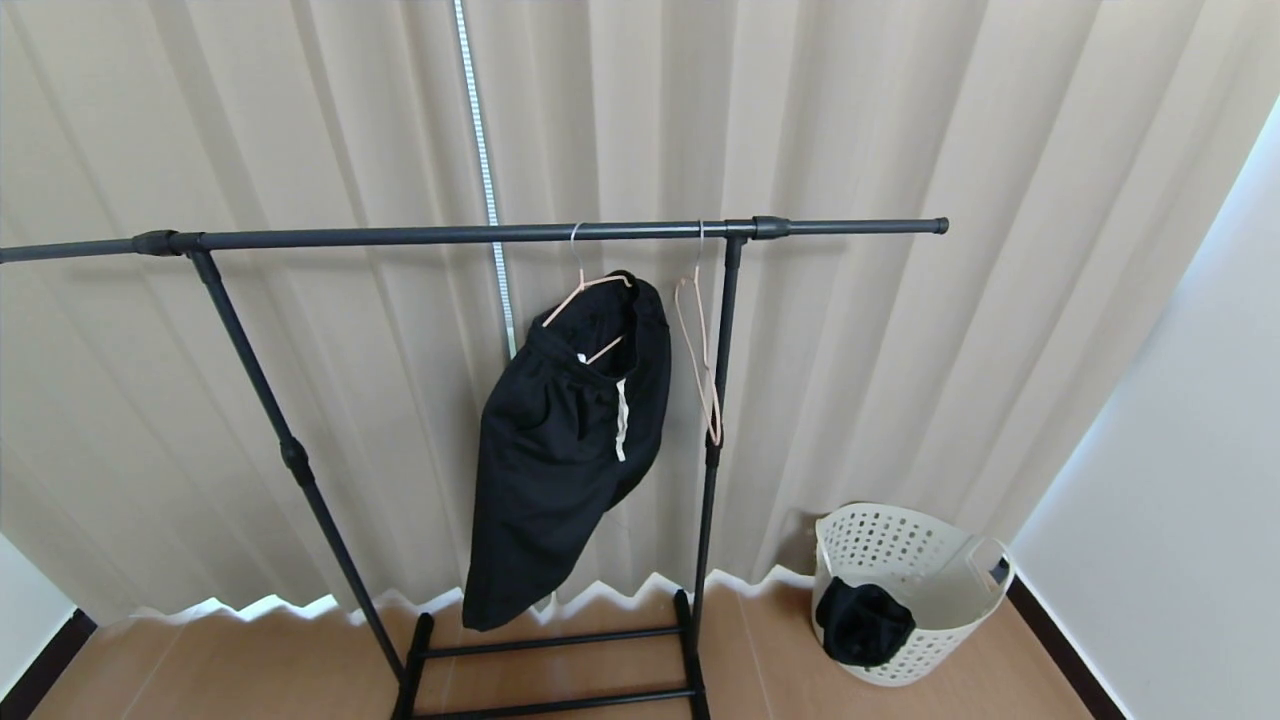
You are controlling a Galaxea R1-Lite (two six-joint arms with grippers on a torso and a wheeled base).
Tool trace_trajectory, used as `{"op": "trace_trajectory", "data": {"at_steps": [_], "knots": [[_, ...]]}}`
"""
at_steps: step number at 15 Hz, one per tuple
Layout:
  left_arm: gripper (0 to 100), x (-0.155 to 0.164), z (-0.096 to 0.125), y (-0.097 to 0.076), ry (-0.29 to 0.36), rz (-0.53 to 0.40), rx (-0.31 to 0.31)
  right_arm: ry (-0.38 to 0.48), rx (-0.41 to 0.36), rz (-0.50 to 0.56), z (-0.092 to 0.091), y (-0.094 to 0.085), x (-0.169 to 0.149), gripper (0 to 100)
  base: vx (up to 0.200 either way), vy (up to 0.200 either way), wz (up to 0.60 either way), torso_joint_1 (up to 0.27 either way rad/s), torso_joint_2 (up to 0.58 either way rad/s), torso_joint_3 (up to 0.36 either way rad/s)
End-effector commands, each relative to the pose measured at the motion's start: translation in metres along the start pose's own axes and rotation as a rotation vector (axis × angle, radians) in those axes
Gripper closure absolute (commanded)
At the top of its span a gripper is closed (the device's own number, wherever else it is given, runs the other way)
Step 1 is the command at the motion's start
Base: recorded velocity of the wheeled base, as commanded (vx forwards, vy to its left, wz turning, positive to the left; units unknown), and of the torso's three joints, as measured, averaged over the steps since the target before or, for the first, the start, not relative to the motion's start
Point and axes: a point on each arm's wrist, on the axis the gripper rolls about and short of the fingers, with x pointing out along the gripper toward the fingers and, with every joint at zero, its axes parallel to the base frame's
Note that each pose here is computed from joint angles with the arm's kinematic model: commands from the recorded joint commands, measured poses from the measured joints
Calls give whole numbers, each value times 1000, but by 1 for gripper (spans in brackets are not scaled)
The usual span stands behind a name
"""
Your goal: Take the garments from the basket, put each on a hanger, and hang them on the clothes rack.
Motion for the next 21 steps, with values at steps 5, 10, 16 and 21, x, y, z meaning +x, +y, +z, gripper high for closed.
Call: {"op": "trace_trajectory", "data": {"at_steps": [5, 10, 16, 21], "knots": [[0, 0, 0, 0, 5, 2, 0, 0, 4, -1, 0, 0, 0, 0, 0, 0, 0, -149, 345, 191], [0, 0, 0, 0, 3, 2, 5, 0, 2, 2, 0, 0, 0, 0, 0, 0, 0, -163, 375, 210], [0, 0, 0, 0, 3, 2, 3, 0, 4, 2, 0, 0, 0, 0, 0, 0, 0, -202, 498, 292], [0, 0, 0, 0, 4, 0, 3, 0, 5, 1, 0, 0, 0, 0, 0, 0, 0, -203, 536, 328]]}}
